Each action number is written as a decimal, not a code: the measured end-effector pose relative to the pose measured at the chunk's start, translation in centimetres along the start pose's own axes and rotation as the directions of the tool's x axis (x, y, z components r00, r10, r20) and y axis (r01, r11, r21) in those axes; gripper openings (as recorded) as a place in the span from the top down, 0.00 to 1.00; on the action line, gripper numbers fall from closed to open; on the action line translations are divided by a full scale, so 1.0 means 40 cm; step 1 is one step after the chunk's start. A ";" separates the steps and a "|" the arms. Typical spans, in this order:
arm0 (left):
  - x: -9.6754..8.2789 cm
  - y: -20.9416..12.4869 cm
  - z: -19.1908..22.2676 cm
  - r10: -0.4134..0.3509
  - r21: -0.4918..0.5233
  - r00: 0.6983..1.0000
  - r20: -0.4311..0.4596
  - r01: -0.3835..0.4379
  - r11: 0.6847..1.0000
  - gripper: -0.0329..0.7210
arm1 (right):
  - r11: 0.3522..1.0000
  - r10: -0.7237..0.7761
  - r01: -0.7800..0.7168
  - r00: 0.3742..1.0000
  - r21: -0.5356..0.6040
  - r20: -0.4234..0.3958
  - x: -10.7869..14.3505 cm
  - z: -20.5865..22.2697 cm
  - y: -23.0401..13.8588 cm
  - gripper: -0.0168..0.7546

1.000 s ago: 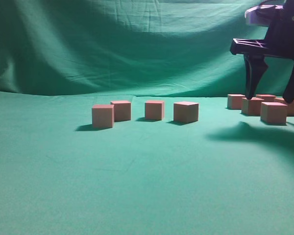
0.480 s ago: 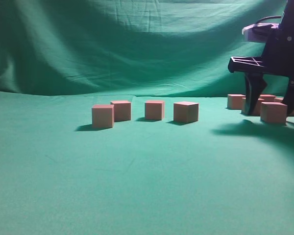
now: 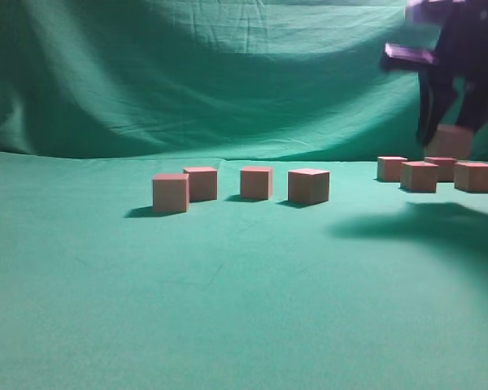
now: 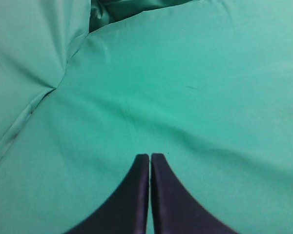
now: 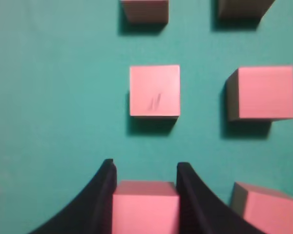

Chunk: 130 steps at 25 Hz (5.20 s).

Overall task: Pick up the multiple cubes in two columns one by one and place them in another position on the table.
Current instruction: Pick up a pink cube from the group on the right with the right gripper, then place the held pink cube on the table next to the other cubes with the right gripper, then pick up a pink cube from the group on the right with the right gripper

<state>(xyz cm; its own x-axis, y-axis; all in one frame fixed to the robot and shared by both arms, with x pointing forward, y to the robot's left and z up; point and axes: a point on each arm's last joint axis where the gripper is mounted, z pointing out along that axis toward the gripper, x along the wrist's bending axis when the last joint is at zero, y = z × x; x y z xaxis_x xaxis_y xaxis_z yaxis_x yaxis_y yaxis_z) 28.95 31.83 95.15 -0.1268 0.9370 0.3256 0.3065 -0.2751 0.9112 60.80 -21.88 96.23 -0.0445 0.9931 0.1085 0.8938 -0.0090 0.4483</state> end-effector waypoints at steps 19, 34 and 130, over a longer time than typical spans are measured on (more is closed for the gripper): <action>0.000 0.000 0.000 0.000 0.000 1.000 0.000 0.000 1.000 0.96 | 0.881 -0.422 0.473 0.789 0.004 -0.447 0.329 -0.265 -0.132 0.66; 0.000 0.000 0.000 0.000 0.000 1.000 0.000 0.000 1.000 0.96 | 0.769 -0.521 0.623 0.740 0.142 -0.425 0.535 -0.021 -0.106 0.66; 0.000 0.000 0.000 0.000 0.000 1.000 0.000 0.000 1.000 0.96 | 0.995 -0.060 0.059 0.998 0.085 0.008 -0.156 -0.037 0.005 0.36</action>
<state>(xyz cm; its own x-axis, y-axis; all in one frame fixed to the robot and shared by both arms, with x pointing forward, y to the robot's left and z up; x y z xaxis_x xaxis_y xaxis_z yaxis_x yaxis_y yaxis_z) 28.95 31.83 95.15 -0.1268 0.9370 0.3256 0.3065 -0.2751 0.9112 60.59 -28.23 96.97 -0.0946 0.9928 0.0737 0.9243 0.0601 0.3768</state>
